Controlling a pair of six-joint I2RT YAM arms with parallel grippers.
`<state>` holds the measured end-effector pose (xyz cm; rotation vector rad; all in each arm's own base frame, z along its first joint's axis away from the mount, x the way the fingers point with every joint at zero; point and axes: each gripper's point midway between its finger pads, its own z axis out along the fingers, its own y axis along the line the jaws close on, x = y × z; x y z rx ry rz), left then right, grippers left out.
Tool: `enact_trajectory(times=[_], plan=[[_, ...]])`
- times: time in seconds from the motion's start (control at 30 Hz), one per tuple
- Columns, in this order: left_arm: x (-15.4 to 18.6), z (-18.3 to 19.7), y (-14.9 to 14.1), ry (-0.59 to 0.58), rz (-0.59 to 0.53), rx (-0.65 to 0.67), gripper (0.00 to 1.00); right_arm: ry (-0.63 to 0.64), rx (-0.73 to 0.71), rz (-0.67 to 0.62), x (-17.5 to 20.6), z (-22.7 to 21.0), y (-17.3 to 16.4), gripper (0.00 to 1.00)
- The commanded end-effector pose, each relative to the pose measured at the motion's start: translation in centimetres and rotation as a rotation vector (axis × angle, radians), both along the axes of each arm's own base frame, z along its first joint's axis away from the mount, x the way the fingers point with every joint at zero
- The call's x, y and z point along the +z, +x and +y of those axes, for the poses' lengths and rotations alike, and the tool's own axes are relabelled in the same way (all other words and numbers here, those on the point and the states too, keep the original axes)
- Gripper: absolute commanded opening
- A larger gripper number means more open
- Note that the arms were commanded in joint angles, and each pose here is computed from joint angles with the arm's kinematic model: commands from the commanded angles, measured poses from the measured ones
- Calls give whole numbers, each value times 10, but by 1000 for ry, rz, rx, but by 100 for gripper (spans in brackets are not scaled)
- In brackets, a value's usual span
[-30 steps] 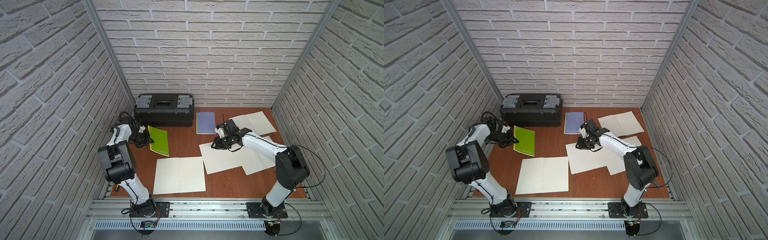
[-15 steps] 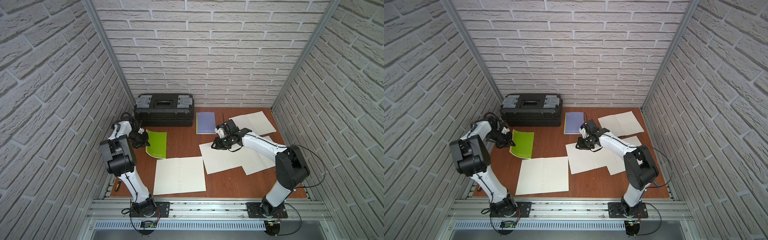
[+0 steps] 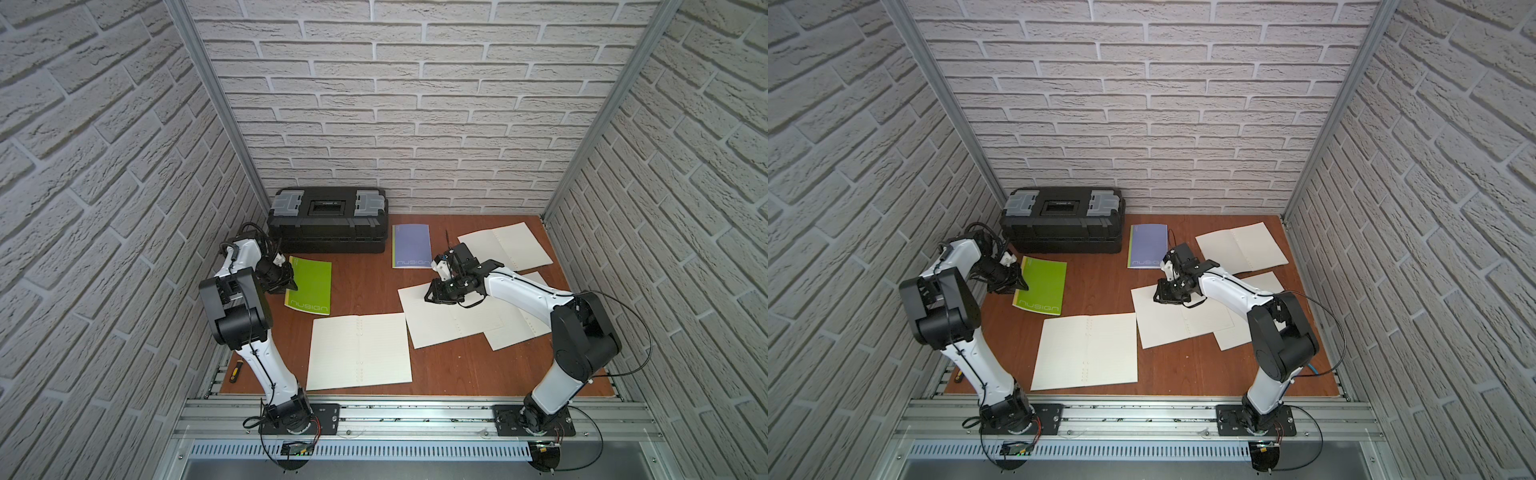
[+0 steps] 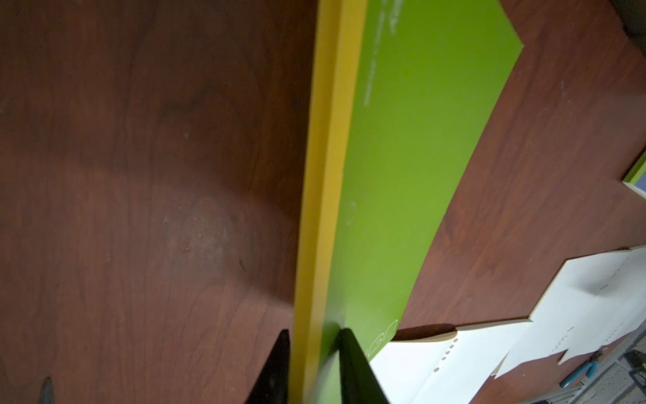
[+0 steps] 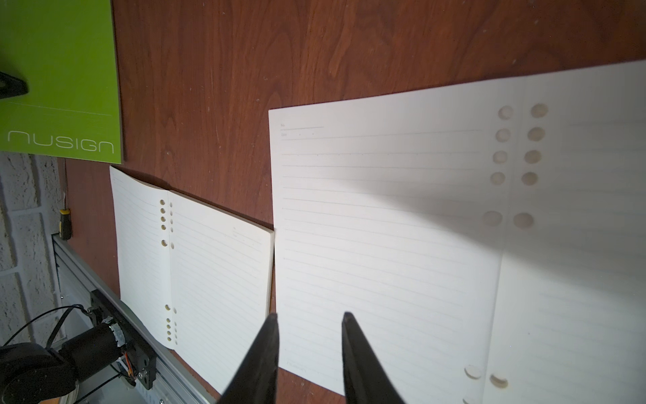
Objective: Close the notebook
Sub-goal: Place the notebook at the center of the board.
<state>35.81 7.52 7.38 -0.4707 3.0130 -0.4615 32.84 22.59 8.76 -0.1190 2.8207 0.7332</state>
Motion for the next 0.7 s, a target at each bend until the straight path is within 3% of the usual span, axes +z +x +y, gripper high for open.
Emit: enact_trajectory(times=[0.0, 0.4, 0.67], plan=[[11, 13, -1, 50, -9, 8, 28, 26, -9, -37, 14, 0, 1, 32], [28, 46, -3, 143, -40, 104, 31, 29, -17, -42, 15, -2, -2, 32], [54, 30, -5, 144, -114, 135, 31, 49, -8, -29, 10, 1, -8, 31]])
